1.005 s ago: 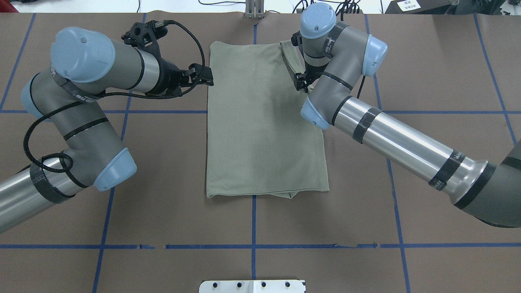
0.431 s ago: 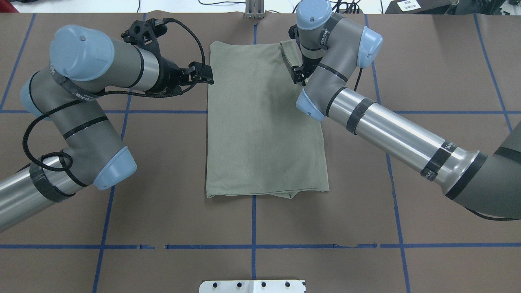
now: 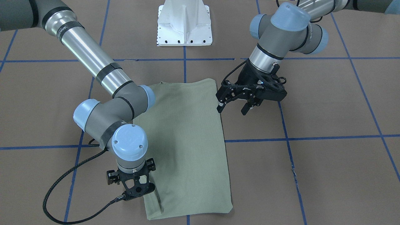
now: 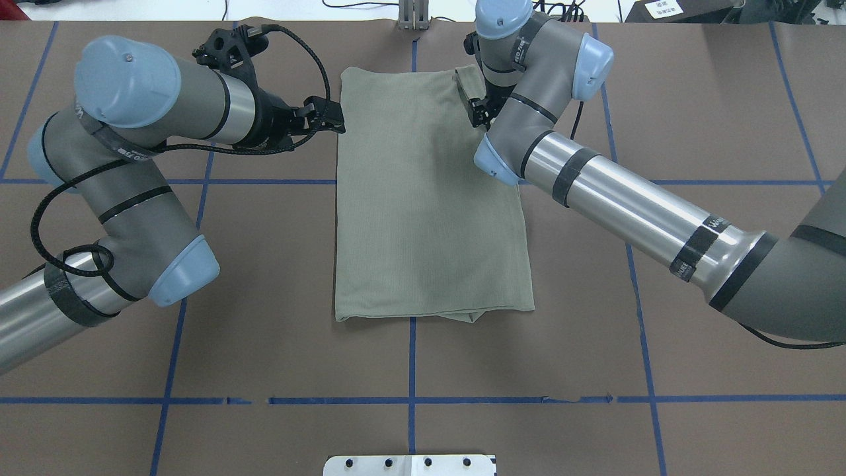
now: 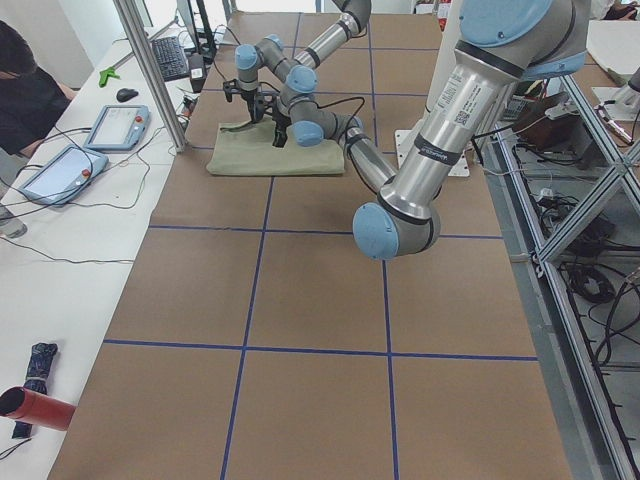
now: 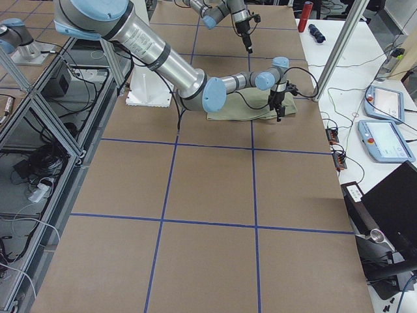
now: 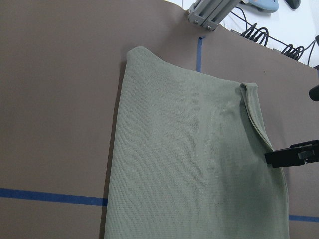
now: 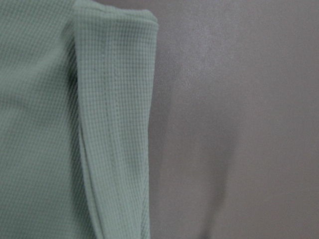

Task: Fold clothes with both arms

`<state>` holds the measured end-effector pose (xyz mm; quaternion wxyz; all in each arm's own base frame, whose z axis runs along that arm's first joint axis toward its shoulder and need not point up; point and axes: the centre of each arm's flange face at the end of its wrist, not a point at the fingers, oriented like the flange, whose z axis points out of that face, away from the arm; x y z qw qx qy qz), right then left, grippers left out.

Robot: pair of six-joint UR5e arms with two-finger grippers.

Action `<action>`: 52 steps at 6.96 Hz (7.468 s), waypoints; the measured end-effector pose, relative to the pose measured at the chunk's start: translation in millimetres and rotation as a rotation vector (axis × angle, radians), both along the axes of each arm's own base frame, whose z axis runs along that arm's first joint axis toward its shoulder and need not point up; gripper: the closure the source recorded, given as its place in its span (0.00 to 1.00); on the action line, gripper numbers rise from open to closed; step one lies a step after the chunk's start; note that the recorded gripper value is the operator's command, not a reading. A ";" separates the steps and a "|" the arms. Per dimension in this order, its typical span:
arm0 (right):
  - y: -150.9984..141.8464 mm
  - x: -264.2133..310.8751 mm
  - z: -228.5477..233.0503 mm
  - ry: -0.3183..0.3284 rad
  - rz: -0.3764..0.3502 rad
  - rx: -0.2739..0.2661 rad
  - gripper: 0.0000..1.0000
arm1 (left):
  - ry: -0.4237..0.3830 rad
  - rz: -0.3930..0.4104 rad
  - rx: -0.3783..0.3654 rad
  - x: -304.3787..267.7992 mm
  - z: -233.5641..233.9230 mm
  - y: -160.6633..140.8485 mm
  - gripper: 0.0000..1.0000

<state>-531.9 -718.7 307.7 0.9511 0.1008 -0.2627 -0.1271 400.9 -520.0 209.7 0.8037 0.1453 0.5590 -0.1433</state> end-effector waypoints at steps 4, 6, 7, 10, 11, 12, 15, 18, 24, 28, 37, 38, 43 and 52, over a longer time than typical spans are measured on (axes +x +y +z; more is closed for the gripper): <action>-19.9 2.0 -3.5 -0.012 0.020 0.015 0.00 | 0.000 -0.001 0.000 -1.7 -0.4 0.3 0.00; -31.6 15.0 9.8 0.008 0.043 0.011 0.00 | 0.000 0.000 0.000 -0.6 -0.4 0.6 0.00; -37.4 22.4 17.3 0.022 0.057 0.008 0.00 | 0.000 0.001 0.000 -0.2 -0.4 0.5 0.00; -51.3 44.1 11.1 0.013 0.085 0.012 0.00 | 0.002 0.001 -0.001 0.2 -1.8 0.8 0.00; -51.8 50.7 -7.4 -0.028 0.083 0.020 0.00 | 0.008 0.006 -0.006 1.5 -2.7 3.9 0.00; -42.8 57.9 -24.0 -0.073 0.068 0.013 0.00 | 0.029 0.023 -0.036 5.8 -4.4 13.1 0.00; 25.6 86.3 -19.8 -0.164 0.021 -0.038 0.00 | 0.094 0.052 -0.249 38.6 15.7 68.7 0.00; 119.3 90.2 -16.0 -0.271 0.028 -0.078 0.00 | 0.061 -0.009 -0.476 108.4 33.9 147.0 0.00; 164.2 70.9 -8.6 -0.290 0.031 -0.115 0.00 | -0.113 -0.041 -0.550 157.6 61.3 178.7 0.04; 162.7 70.1 -3.9 -0.281 0.037 -0.114 0.00 | -0.116 -0.043 -0.544 168.9 56.8 177.6 0.49; 165.7 69.0 1.5 -0.307 0.042 -0.101 0.00 | -0.111 -0.036 -0.527 163.8 52.4 179.9 1.00; 177.8 61.4 4.8 -0.333 0.064 -0.120 0.00 | -0.108 -0.035 -0.527 163.5 50.5 180.0 1.00; 300.0 16.4 -12.2 -0.363 0.380 -0.438 0.00 | -0.105 -0.030 -0.525 164.0 48.2 181.1 1.00; 370.4 -27.9 -8.7 -0.208 0.722 -0.640 0.00 | -0.105 -0.026 -0.525 165.4 47.7 183.3 1.00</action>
